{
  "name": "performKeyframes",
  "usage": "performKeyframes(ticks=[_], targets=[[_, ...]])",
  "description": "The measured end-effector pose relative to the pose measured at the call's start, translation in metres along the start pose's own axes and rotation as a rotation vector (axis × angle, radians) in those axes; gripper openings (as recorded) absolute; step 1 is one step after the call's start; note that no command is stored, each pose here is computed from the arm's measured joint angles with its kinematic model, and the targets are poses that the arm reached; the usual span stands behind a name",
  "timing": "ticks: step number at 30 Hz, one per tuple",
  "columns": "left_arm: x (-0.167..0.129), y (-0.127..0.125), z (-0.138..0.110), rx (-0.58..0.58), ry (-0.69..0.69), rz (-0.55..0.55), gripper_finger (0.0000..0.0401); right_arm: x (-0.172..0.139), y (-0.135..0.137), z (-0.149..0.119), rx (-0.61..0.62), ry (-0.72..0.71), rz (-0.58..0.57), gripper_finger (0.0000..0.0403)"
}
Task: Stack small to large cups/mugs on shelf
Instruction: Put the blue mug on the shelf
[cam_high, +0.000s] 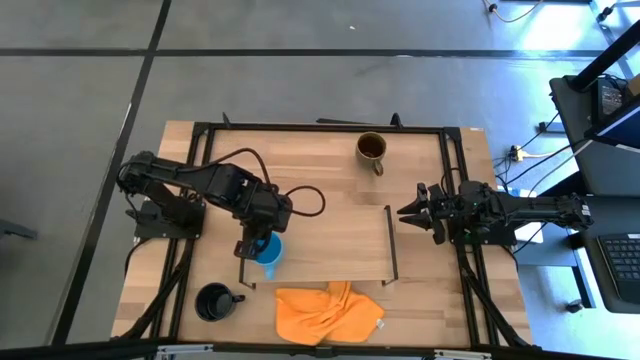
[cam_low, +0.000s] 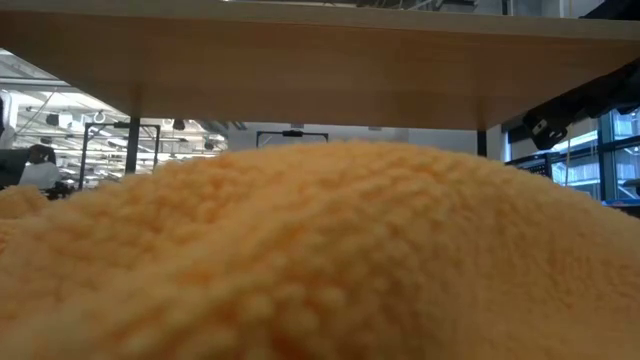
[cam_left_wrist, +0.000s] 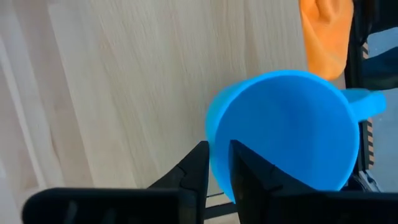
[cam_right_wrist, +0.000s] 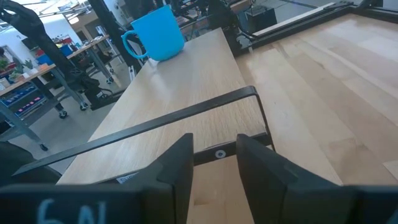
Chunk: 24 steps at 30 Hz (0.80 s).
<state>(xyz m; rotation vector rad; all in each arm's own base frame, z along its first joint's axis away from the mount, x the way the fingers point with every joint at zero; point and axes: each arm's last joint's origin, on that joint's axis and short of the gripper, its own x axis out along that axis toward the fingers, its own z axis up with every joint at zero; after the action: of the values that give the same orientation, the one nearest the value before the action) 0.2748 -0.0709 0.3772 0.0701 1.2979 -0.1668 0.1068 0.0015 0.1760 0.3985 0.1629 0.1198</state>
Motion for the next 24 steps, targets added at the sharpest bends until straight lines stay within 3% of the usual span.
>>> performKeyframes(ticks=[24], targets=[[-0.0003, 0.0005, 0.0043, 0.015, -0.042, -0.036, 0.0049, 0.0000, 0.0000, 0.0000, 0.000, 0.000, 0.000, 0.0124]])
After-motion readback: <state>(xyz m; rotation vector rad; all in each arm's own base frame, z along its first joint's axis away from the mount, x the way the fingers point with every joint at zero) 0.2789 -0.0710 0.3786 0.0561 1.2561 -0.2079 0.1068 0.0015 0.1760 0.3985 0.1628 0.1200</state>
